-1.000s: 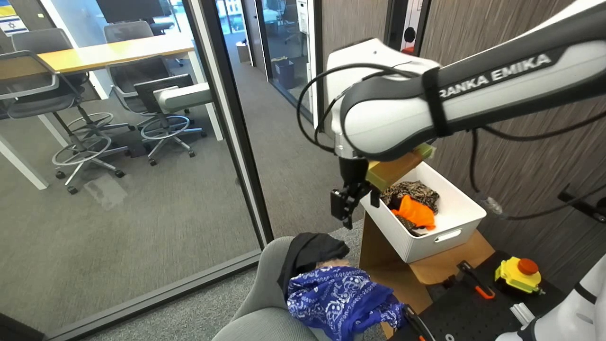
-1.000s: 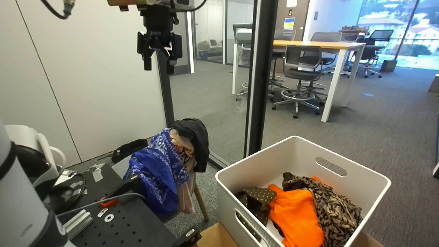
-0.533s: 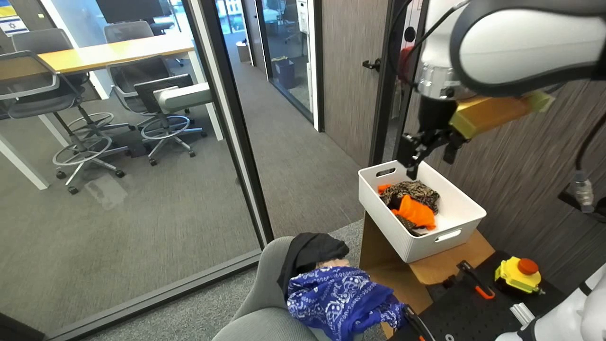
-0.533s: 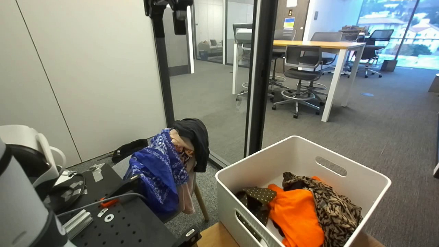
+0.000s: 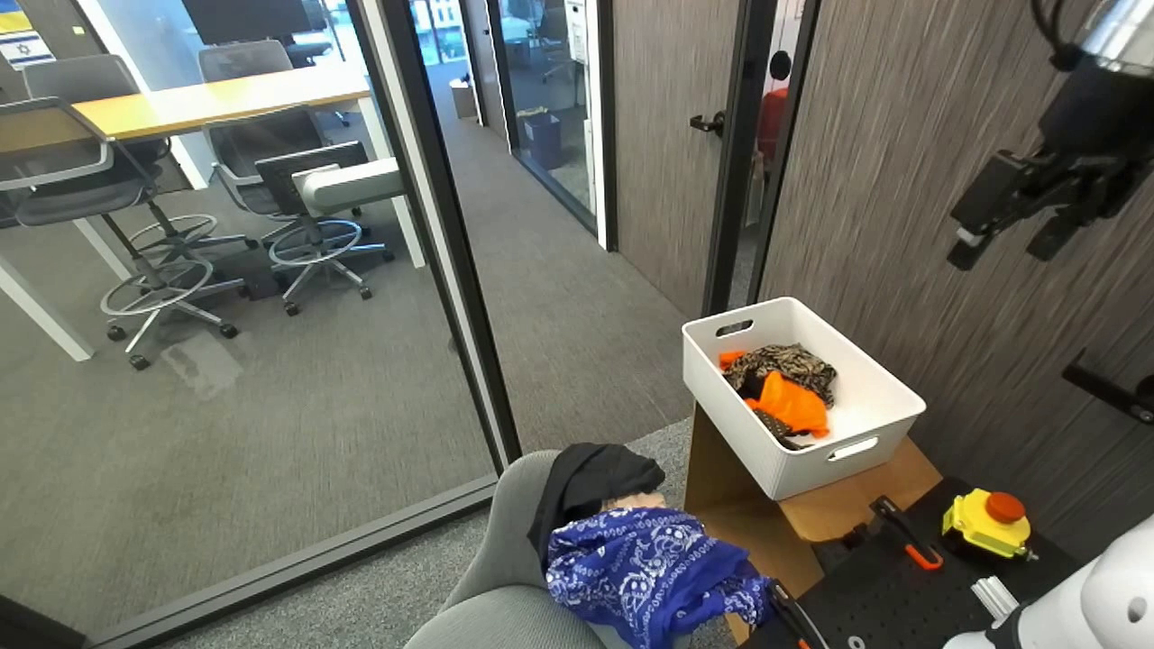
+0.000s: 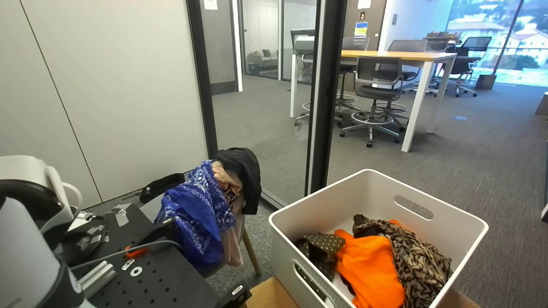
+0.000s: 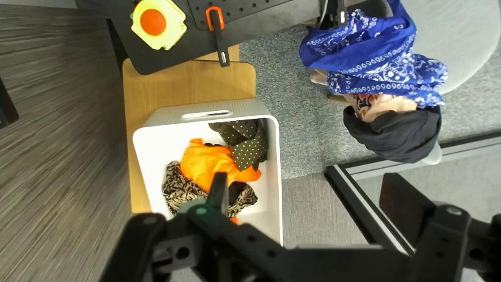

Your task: Put the blue bandana on the head rest

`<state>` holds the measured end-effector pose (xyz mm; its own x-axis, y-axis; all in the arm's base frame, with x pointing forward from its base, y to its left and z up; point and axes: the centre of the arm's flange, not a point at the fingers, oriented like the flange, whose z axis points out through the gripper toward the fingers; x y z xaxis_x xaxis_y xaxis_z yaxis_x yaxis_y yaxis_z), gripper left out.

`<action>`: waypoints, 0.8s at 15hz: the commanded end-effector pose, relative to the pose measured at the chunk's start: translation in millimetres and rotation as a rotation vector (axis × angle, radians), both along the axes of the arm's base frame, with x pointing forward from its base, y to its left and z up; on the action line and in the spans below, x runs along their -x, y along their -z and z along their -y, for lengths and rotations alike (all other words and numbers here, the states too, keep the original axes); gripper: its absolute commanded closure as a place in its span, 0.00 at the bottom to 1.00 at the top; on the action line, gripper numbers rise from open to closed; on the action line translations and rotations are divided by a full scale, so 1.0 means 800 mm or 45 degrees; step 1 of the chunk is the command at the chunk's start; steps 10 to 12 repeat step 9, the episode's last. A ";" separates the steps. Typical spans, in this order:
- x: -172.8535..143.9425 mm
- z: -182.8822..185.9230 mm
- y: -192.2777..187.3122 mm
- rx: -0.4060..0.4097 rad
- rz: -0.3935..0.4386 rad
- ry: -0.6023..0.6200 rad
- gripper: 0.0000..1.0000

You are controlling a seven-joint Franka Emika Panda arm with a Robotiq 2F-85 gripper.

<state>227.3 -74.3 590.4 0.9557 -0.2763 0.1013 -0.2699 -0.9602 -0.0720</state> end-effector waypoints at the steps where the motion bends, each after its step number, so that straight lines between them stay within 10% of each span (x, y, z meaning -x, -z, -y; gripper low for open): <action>1: 0.025 0.043 -0.003 -0.078 0.053 -0.030 0.00; 12: 0.024 0.059 0.008 -0.124 0.047 -0.019 0.00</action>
